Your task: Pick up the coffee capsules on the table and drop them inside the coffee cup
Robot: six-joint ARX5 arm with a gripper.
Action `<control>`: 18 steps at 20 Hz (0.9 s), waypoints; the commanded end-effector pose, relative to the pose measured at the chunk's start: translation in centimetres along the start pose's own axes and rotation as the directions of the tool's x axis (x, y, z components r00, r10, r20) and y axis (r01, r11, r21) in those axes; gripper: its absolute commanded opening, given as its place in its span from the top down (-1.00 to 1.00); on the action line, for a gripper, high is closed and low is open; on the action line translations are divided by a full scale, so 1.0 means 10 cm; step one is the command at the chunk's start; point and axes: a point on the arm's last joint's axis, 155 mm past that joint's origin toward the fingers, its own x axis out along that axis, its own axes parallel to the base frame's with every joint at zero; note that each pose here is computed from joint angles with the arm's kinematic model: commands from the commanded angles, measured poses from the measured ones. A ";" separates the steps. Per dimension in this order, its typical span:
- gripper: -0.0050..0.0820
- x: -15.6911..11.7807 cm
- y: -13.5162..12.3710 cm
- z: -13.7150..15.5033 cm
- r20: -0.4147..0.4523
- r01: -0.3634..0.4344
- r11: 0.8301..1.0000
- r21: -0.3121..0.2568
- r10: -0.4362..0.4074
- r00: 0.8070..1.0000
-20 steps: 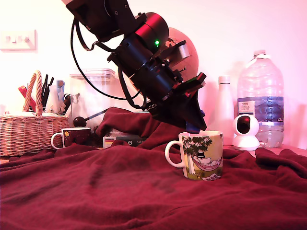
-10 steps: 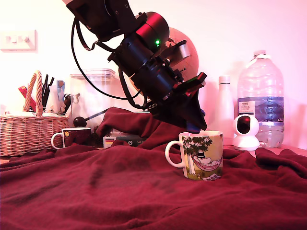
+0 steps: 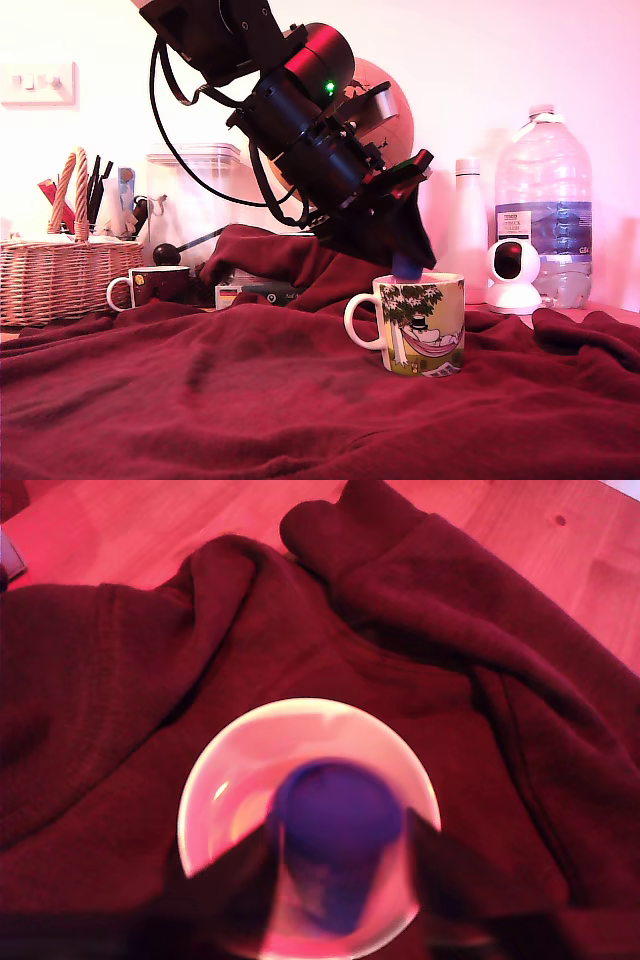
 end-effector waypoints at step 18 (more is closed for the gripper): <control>0.76 -0.24 -0.06 0.24 0.051 -0.004 1.000 0.026 0.003 0.999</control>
